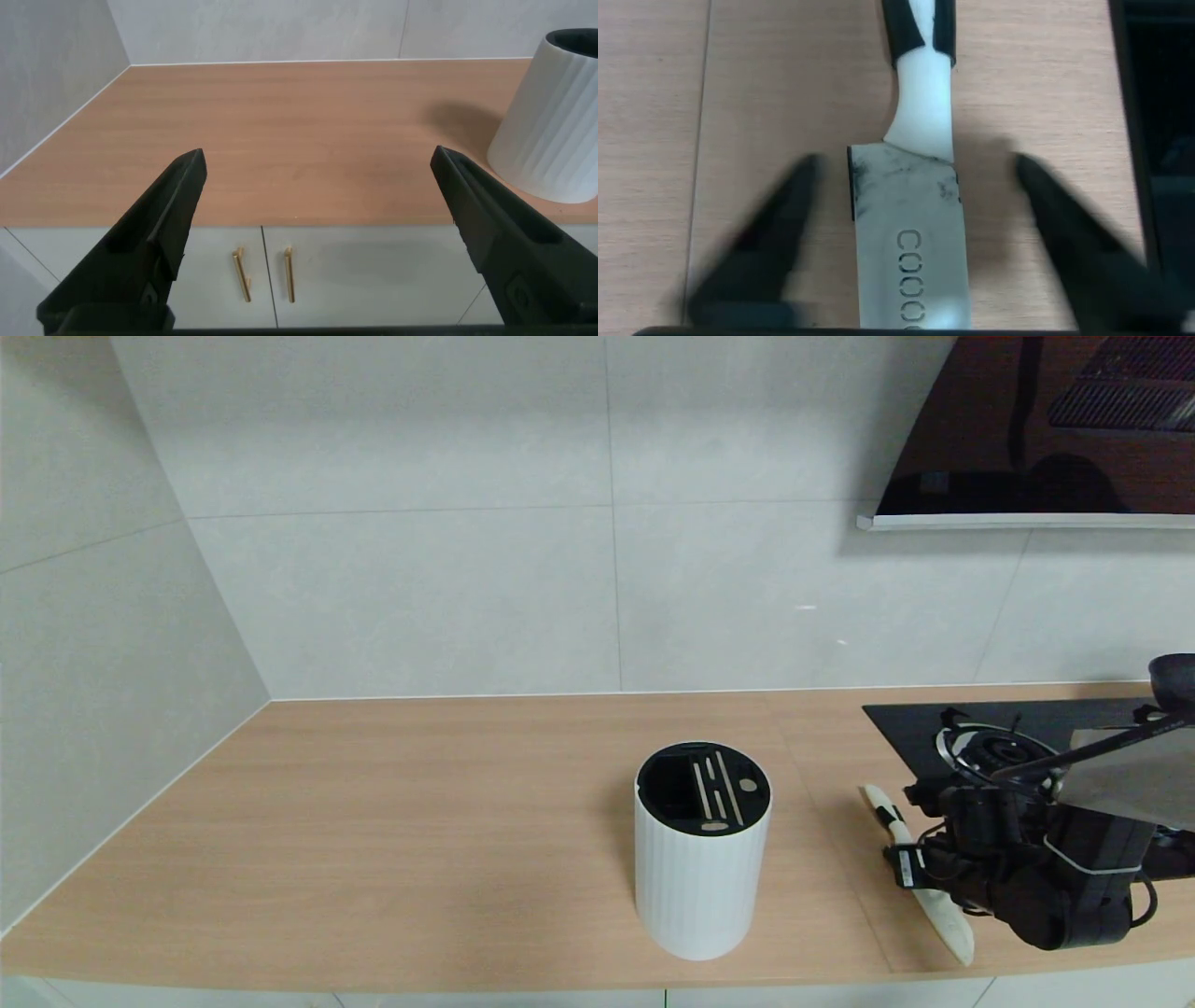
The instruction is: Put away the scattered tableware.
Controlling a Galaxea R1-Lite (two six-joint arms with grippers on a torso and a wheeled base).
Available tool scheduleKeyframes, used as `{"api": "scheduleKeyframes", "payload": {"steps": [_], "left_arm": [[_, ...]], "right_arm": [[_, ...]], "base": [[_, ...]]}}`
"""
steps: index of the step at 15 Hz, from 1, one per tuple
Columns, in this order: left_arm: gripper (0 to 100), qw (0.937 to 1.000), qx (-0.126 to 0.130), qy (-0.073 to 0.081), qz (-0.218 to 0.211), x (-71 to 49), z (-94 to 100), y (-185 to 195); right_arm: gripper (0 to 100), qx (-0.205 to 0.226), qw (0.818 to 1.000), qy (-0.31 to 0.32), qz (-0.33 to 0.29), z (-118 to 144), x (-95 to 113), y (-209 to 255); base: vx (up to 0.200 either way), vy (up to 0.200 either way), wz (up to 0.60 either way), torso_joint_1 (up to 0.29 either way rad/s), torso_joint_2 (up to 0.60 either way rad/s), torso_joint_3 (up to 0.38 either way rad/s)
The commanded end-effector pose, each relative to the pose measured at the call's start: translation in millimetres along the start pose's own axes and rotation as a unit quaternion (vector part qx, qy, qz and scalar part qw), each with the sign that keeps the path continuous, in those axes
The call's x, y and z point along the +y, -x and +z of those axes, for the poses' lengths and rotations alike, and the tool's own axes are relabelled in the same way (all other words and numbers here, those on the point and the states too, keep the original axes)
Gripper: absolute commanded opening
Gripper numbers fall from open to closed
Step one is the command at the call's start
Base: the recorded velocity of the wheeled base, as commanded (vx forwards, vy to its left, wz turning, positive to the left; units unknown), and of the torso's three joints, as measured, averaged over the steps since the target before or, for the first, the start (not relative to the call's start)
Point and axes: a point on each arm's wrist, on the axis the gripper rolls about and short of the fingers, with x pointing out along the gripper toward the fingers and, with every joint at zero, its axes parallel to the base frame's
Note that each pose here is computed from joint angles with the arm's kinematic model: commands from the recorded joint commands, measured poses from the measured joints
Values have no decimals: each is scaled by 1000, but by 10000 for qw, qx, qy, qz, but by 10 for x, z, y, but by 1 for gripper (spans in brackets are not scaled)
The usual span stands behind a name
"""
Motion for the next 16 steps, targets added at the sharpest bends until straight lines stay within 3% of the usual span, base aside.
{"api": "scheduleKeyframes", "payload": {"steps": [1, 7, 9, 12, 16], "left_arm": [[100, 10000, 10, 0, -1, 0, -1, -1], [100, 10000, 10, 8, -1, 0, -1, -1], [100, 10000, 10, 8, 7, 0, -1, -1], [100, 10000, 10, 8, -1, 0, -1, -1], [100, 10000, 10, -15, 7, 0, -1, -1]], "right_arm": [[0, -8, 10000, -4, -4, 4, -6, 2], [0, -31, 10000, -18, -10, 18, -12, 9], [0, -199, 9998, -43, -10, 133, -18, 135], [0, -685, 9976, -73, 61, 412, -23, 511], [0, -1393, 9893, 7, 436, 694, 160, 1129]], "base": [[0, 0, 0, 0, 0, 0], [0, 0, 0, 0, 0, 0], [0, 0, 0, 0, 0, 0], [0, 0, 0, 0, 0, 0], [0, 0, 0, 0, 0, 0]]}}
